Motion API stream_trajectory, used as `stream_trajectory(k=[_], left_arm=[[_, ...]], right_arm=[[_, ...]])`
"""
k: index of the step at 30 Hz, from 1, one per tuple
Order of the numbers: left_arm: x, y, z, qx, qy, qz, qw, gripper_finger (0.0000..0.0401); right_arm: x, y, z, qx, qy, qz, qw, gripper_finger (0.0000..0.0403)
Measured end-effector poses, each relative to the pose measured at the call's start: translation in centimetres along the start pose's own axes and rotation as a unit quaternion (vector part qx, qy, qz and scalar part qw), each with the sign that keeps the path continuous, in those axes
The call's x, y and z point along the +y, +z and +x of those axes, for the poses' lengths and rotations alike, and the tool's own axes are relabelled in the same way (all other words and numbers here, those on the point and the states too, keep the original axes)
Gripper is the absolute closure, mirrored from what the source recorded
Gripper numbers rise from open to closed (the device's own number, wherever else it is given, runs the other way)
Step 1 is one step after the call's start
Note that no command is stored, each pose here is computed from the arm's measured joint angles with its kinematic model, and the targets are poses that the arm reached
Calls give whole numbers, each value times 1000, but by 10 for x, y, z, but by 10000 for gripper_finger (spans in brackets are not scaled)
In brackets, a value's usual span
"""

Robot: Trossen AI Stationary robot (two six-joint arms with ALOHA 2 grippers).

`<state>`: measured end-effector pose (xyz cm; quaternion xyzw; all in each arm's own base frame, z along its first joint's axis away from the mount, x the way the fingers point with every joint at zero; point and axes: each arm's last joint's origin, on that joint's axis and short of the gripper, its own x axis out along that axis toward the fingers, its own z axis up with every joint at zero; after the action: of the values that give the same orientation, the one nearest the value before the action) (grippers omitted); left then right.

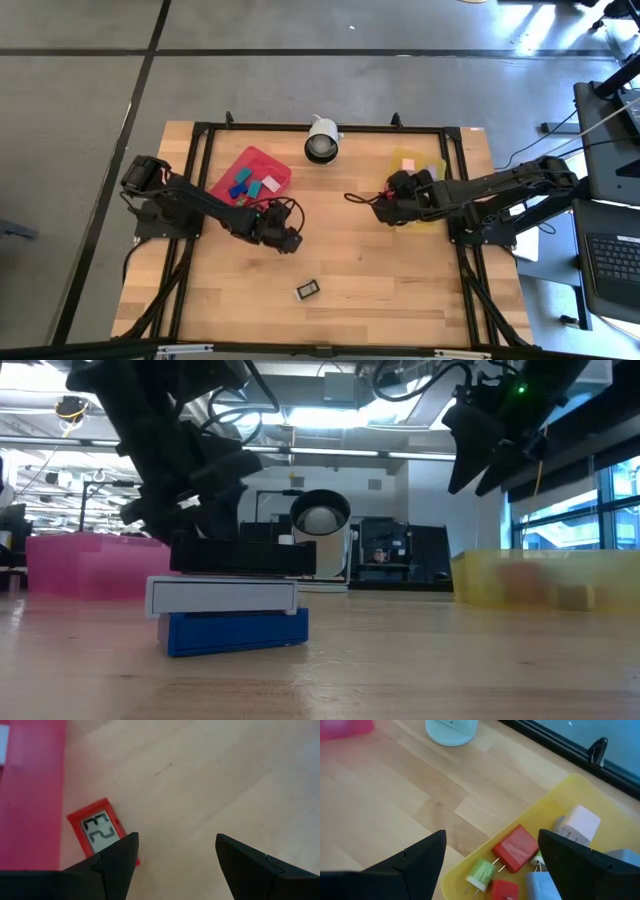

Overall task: Pick & Place Office items
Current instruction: Put the red digital timer into the pink bin

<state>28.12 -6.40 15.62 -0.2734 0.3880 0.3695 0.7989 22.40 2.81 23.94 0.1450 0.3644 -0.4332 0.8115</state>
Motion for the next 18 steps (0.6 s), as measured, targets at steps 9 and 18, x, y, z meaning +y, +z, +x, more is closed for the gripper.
stream_trajectory(k=[9,18], left_arm=[[3,2,1,-15,16,-1,1000,138],[3,5,1,-60,30,-53,996,138]], right_arm=[[1,-2,-1,17,10,-33,999,85],[4,-7,-2,99,68,-36,992,85]])
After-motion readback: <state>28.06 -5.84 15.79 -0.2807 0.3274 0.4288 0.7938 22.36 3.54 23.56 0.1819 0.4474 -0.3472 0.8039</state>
